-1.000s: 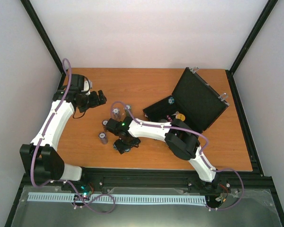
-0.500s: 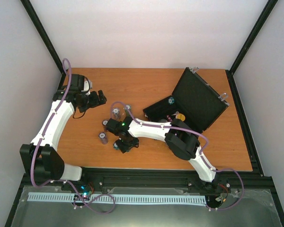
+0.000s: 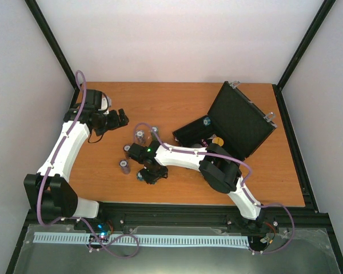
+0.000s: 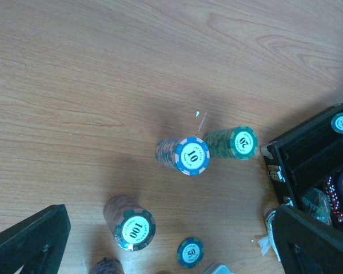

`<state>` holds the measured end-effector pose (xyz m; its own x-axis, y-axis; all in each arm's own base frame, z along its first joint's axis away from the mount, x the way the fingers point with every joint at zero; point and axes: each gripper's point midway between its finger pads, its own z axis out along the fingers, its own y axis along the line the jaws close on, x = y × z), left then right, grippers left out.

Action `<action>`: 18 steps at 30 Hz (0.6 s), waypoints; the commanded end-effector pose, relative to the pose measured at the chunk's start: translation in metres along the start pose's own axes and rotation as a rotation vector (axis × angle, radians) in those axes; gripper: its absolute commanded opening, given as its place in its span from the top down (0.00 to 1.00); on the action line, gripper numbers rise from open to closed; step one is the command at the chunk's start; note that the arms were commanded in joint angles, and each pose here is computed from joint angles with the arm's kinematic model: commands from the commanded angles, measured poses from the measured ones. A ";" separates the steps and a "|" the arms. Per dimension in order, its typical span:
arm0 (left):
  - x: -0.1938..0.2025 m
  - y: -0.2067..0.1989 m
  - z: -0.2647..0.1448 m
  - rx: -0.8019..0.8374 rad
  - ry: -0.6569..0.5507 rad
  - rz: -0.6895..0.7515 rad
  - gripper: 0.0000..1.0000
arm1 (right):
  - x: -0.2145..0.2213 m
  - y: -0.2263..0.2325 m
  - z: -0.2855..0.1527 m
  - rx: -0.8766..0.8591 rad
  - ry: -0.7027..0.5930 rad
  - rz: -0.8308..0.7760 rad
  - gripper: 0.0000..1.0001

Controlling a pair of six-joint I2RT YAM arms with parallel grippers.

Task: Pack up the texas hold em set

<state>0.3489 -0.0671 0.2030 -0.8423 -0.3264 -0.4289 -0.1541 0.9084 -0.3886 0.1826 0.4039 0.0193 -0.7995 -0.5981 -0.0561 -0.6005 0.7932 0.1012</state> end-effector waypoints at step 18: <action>-0.005 -0.006 -0.007 0.016 -0.017 0.017 0.00 | -0.036 -0.028 -0.036 0.104 -0.128 0.076 0.33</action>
<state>0.3489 -0.0671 0.2030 -0.8422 -0.3264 -0.4291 -0.1543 0.9085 -0.3883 0.2072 0.3958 0.0337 -0.8202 -0.5603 -0.1151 -0.5648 0.8252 0.0076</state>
